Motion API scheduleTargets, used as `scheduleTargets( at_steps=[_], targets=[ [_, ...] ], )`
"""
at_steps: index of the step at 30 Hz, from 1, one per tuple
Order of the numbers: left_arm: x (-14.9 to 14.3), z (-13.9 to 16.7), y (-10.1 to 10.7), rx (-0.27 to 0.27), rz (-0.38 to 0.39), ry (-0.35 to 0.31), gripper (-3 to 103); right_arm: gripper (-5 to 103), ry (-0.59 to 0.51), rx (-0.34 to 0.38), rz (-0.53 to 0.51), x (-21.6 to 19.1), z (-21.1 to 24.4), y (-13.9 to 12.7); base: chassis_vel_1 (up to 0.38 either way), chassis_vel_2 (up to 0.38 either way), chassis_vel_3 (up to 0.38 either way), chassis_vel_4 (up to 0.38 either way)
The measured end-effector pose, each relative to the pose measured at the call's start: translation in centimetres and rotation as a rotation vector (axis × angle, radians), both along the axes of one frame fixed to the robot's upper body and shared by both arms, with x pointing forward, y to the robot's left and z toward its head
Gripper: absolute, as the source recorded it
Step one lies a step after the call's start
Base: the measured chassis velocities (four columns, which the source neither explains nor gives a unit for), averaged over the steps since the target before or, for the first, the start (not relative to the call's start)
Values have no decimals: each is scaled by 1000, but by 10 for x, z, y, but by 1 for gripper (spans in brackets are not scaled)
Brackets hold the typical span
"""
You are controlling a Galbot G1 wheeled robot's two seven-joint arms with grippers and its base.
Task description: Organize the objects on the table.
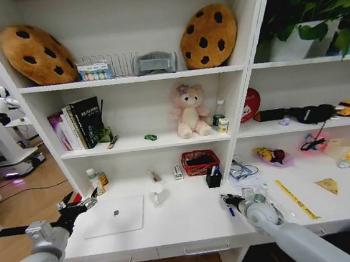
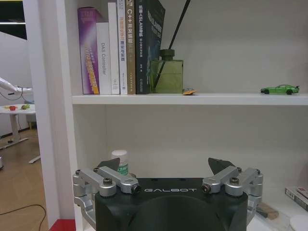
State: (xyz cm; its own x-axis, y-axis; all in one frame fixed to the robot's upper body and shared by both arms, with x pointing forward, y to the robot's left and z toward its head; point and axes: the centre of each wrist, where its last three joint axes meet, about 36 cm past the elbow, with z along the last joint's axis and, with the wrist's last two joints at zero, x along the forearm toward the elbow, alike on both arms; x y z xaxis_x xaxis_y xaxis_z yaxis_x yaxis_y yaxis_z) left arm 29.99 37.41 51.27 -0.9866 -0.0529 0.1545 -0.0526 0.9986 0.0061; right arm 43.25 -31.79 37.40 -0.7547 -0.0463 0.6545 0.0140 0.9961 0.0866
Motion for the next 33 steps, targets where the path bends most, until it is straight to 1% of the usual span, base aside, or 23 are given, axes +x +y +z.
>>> scheduleTargets(
  at_steps=[1, 2, 4, 5, 7, 15, 18, 20, 21, 22, 23, 24, 25, 26, 28, 29, 32, 33],
  targets=[
    [0, 0, 0, 0, 0, 0, 100, 24, 4, 3, -3, 0, -1, 0, 0, 0, 0, 0],
    [0, 0, 0, 0, 0, 0, 100, 24, 4, 3, -3, 0, -1, 0, 0, 0, 0, 0],
    [0, 0, 0, 0, 0, 0, 100, 17, 9, 5, -8, 1, -3, -2, 0, 0, 0, 0],
    [0, 0, 0, 0, 0, 0, 100, 17, 9, 5, -8, 1, -3, -2, 0, 0, 0, 0],
    [0, 0, 0, 0, 0, 0, 100, 12, 13, 5, -13, 1, -3, -2, 0, 0, 0, 0],
    [0, 0, 0, 0, 0, 0, 100, 12, 14, 0, -16, 1, -4, -2, 0, 0, 0, 0],
    [0, 0, 0, 0, 0, 0, 100, 12, -10, -18, -7, 1, -3, -1, 0, 0, 0, 0],
    [0, 0, 0, 0, 0, 0, 100, 12, -75, -42, 22, 1, -1, 1, 0, 0, 0, 0],
    [0, 0, 0, 0, 0, 0, 100, 12, -260, -82, 81, 5, 7, 5, 0, 0, 0, 0],
    [0, 0, 0, 0, 0, 0, 100, 12, -324, -95, 93, 8, 9, 7, 0, 0, 0, 0],
    [0, 0, 0, 0, 0, 0, 100, 12, -324, -95, 93, 8, 9, 7, 0, 0, 0, 0],
    [0, 0, 0, 0, 0, 0, 100, 12, -412, -125, 116, 14, 10, 7, 0, 0, 0, 0],
    [0, 0, 0, 0, 0, 0, 100, 12, -466, -144, 134, 18, 10, 6, 0, 0, 0, 0],
    [0, 0, 0, 0, 0, 0, 100, 12, -466, -144, 134, 18, 10, 6, 0, 0, 0, 0],
    [0, 0, 0, 0, 0, 0, 100, 12, -579, -163, 148, 28, 6, 0, 0, 0, 0, 0],
    [0, 0, 0, 0, 0, 0, 100, 12, -579, -163, 148, 28, 6, 0, 0, 0, 0, 0],
    [0, 0, 0, 0, 0, 0, 100, 12, -652, -173, 149, 45, -3, -7, 0, 0, 0, 0],
    [0, 0, 0, 0, 0, 0, 100, 12, -652, -173, 149, 45, -3, -7, 0, 0, 0, 0]
  ],
)
